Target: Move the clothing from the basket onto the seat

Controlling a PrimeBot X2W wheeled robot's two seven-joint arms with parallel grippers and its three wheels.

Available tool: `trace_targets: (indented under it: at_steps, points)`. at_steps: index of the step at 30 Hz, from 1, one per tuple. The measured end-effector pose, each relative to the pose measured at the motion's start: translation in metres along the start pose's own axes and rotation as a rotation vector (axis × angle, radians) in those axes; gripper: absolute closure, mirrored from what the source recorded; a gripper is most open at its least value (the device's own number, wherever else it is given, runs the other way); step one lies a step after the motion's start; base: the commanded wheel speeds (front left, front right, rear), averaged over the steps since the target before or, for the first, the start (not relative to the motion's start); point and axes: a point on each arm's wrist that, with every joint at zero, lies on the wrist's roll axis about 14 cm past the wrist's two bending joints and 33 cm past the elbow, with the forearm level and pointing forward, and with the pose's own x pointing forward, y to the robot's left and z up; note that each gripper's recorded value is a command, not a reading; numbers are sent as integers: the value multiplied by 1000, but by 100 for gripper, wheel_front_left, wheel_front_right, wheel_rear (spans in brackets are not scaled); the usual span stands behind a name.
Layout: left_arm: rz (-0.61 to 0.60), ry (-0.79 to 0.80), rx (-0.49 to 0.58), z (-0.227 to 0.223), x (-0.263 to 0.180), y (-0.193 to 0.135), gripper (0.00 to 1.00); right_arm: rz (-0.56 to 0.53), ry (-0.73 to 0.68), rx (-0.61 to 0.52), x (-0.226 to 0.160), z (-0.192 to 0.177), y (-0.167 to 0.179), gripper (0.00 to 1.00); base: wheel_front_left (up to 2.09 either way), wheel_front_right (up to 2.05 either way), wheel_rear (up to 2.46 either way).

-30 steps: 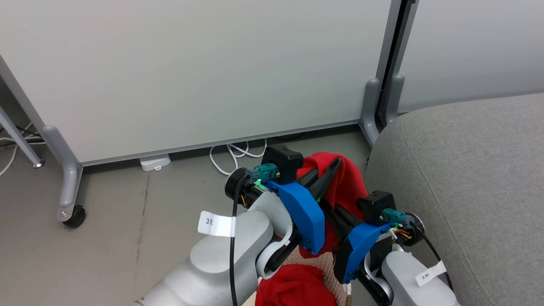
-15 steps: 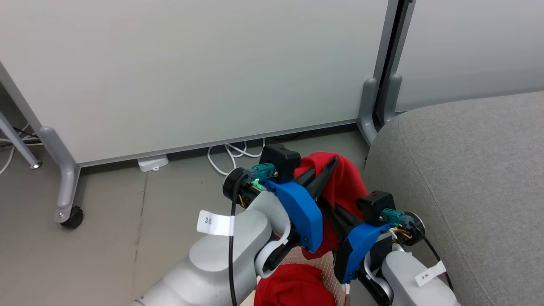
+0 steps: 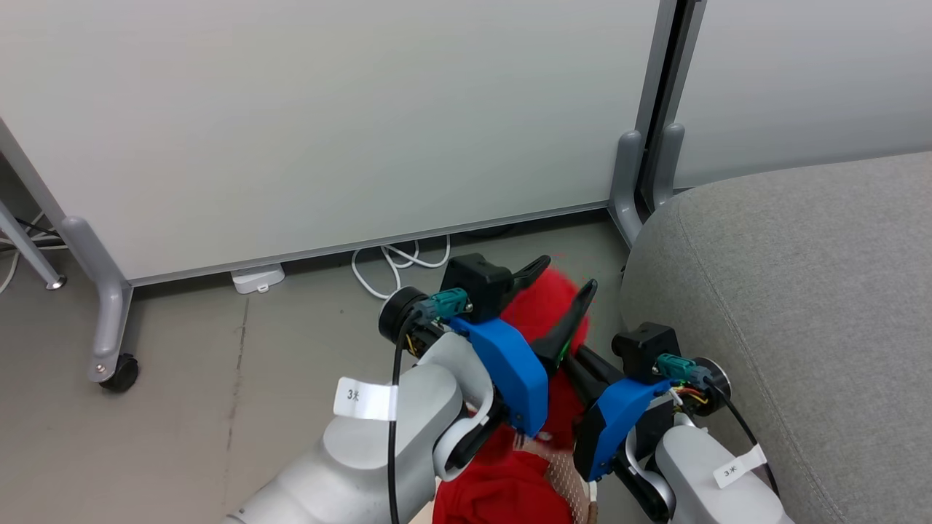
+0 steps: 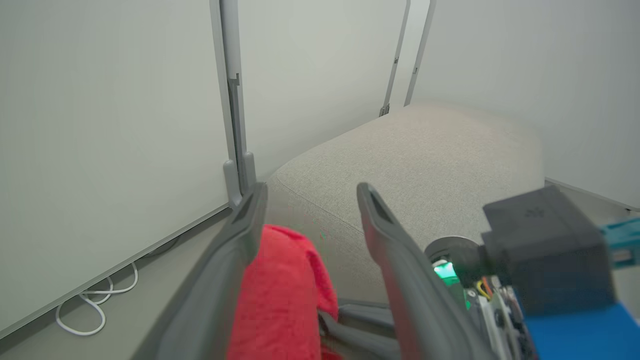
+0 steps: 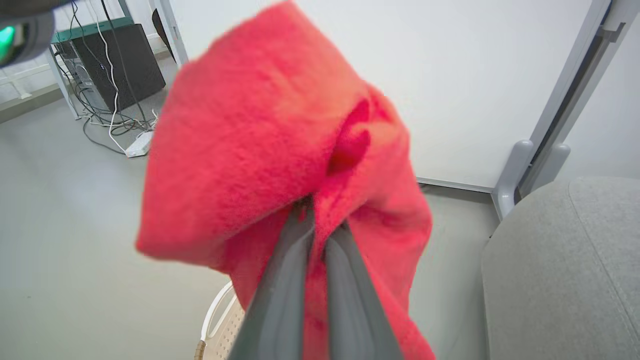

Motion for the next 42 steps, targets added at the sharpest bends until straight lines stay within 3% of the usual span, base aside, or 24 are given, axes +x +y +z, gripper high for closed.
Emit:
trace_targets:
  at_steps: [12,23,42]
  points:
    - [28,-45,-14,-22,-27,15,0,-11,-24,-8,4,6,-5,100,0,0,0]
    - [215,-171,-11,-19,-74,52,0,-20,-65,-4,9,17,-9,100,0,0,0]
    - [458,-179,-38,-49,-140,94,0,-47,-91,0,3,24,-16,100,0,0,0]
